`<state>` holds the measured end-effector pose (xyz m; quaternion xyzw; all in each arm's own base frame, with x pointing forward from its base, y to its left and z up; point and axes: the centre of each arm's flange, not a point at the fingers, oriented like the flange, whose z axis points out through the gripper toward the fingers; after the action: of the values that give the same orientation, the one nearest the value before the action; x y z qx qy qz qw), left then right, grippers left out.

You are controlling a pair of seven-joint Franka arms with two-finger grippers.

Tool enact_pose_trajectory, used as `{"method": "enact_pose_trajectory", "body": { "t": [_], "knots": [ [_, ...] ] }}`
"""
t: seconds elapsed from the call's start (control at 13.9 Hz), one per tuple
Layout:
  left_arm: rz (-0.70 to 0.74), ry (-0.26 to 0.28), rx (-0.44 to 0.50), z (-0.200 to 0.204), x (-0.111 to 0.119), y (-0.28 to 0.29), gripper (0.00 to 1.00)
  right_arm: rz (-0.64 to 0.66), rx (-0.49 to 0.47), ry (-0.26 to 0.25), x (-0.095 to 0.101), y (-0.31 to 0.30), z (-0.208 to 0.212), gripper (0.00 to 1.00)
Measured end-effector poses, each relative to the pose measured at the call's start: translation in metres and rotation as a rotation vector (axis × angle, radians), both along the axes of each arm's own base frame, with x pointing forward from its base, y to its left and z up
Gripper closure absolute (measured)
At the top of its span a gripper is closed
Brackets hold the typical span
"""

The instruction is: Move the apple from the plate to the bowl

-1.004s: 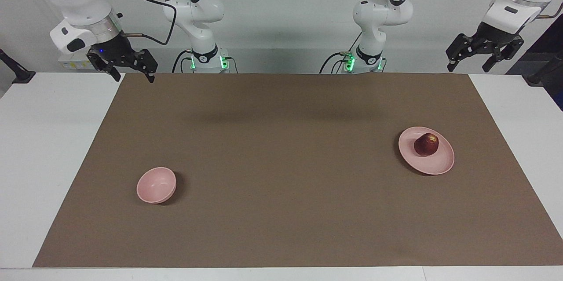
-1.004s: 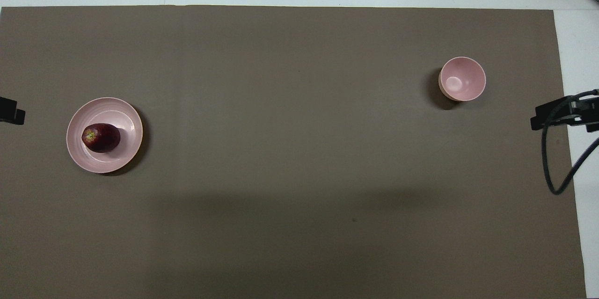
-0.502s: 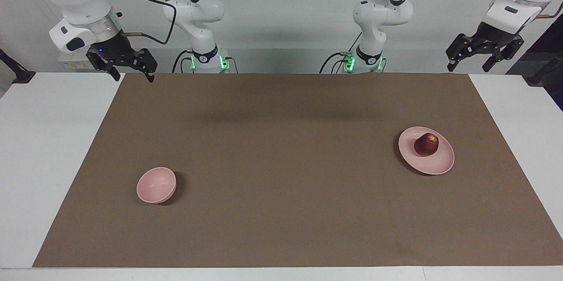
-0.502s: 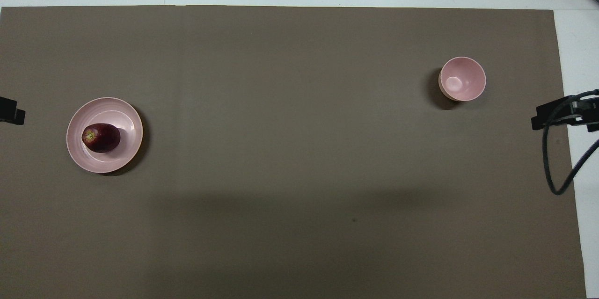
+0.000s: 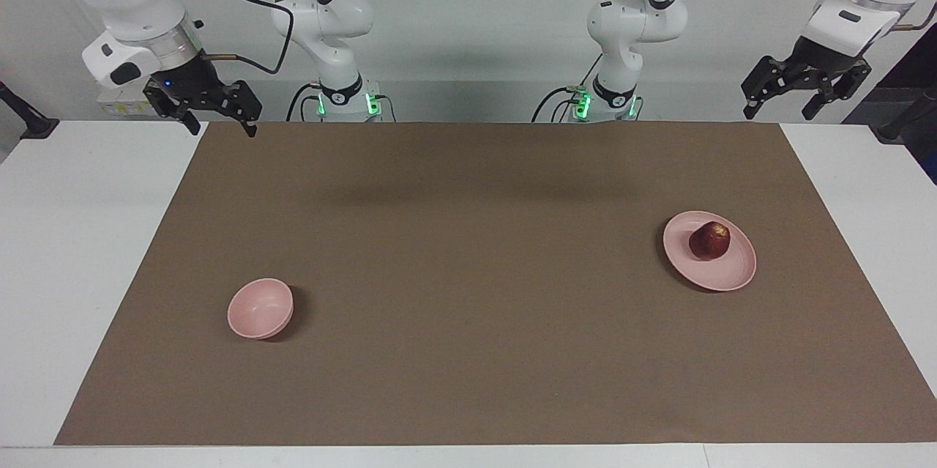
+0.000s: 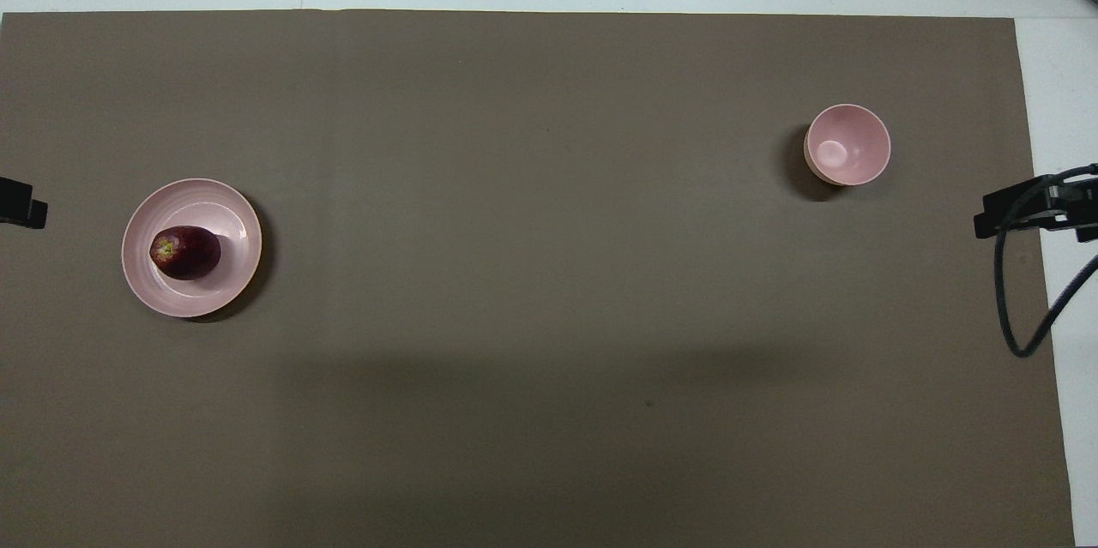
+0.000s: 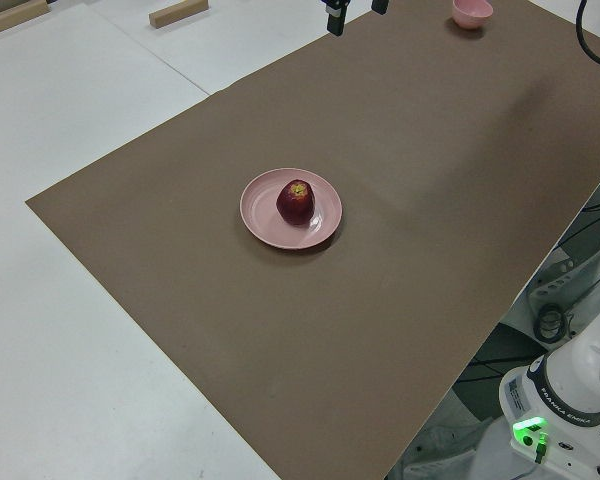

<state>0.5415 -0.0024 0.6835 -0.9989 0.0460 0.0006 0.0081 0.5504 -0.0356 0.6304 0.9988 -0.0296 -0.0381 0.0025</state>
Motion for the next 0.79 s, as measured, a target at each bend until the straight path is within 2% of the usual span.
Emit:
{"method": "enact_pose_trajectory", "body": {
  "t": [0.5, 0.79],
  "knots": [
    [0.002, 0.001, 0.0, -0.0014, -0.0002, -0.0001, 0.0, 0.0, 0.0, 0.0, 0.0, 0.0, 0.0, 0.0],
    [0.001, -0.019, 0.0, -0.0054, 0.0007, 0.0, 0.0, 0.0, 0.0, 0.0, 0.0, 0.0, 0.0, 0.0]
  ]
}}
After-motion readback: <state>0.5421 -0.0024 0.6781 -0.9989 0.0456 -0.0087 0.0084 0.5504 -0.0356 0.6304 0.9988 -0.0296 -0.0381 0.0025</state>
